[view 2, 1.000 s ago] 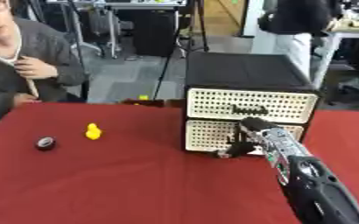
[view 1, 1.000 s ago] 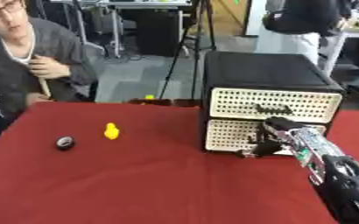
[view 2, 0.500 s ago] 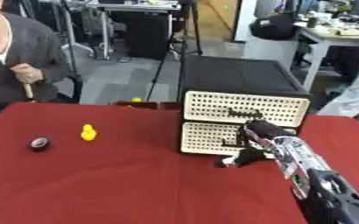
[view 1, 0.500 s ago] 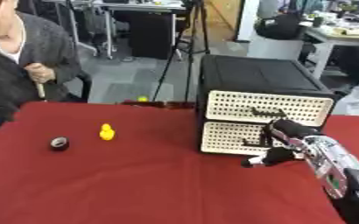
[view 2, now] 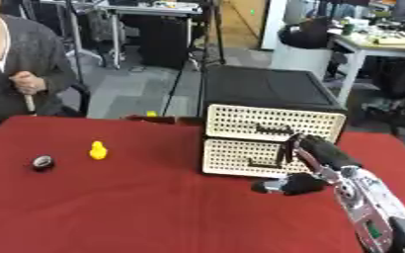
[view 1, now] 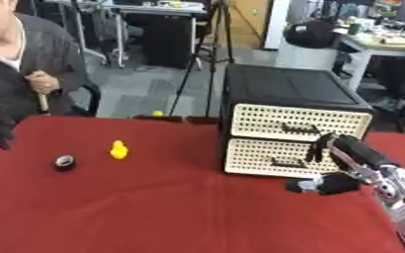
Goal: Pick up objects from table and place into drawer.
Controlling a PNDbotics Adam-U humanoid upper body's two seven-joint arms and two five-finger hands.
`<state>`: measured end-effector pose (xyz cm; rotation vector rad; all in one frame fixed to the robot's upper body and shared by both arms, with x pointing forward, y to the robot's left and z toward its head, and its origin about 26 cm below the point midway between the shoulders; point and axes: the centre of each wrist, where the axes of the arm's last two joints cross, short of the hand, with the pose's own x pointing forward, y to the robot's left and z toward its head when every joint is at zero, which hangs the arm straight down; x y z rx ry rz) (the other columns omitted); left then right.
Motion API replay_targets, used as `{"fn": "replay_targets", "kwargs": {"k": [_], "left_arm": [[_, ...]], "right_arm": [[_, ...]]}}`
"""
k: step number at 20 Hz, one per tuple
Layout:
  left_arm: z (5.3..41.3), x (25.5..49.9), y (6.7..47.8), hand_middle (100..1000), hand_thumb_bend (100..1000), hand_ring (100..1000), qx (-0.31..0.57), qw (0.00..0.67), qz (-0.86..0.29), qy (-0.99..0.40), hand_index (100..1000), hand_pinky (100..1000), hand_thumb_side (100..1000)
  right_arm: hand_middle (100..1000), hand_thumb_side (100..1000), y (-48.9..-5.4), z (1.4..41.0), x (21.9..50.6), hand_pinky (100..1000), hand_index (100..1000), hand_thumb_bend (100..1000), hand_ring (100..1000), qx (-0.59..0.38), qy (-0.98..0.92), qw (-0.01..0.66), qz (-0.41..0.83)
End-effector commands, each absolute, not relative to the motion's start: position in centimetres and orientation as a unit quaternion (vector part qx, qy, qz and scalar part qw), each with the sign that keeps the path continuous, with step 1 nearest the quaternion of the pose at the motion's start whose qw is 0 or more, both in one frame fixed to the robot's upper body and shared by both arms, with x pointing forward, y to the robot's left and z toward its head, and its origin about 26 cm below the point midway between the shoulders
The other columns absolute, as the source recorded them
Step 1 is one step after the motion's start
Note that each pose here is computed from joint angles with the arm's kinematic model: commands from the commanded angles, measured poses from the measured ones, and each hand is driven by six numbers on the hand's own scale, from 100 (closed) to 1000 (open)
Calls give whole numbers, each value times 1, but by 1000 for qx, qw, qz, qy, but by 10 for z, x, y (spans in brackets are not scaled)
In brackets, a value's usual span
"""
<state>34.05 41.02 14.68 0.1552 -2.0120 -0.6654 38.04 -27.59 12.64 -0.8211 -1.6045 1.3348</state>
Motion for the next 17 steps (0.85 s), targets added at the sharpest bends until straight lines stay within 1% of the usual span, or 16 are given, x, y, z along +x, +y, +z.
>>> {"fn": "replay_targets", "kwargs": {"k": [1,3,7,8,9,10,11,12,13,14,17], "left_arm": [[163,334,420,627,100,581,78,465,-289,-833,833,508,792],[158,329,423,628,100,581,79,465,-291,-832,833,509,797],[151,321,426,634,100,585,75,464,-297,-831,832,509,806],[149,320,426,636,100,586,74,463,-299,-831,832,509,809],[148,319,426,636,100,586,72,463,-300,-831,832,509,810],[146,317,426,638,104,586,70,462,-301,-831,831,509,815],[145,316,426,638,105,586,68,462,-303,-831,831,509,816],[143,315,426,638,106,585,67,462,-303,-831,831,509,817],[142,313,426,638,107,585,66,462,-303,-831,831,508,818],[141,312,426,637,110,584,65,463,-302,-831,831,508,818],[138,310,424,636,114,583,62,465,-299,-831,832,508,821]], "right_arm": [[501,805,-281,152,368,396,627,823,245,-342,-685,403,502],[524,825,-278,154,360,428,649,811,321,-337,-704,399,480],[568,849,-275,150,350,538,676,778,454,-320,-738,403,437],[578,850,-274,148,349,567,682,773,473,-314,-745,405,427],[592,832,-274,145,347,603,693,770,498,-308,-752,407,417],[604,850,-274,142,346,626,700,763,514,-302,-757,411,408],[609,849,-274,139,345,636,705,760,521,-297,-762,415,399],[635,842,-275,136,344,675,723,760,550,-290,-766,419,393],[643,840,-275,134,343,686,726,761,559,-283,-769,423,387],[663,837,-275,133,342,717,741,761,580,-276,-772,428,381],[683,824,-276,131,341,738,765,766,588,-253,-780,438,368]]}}
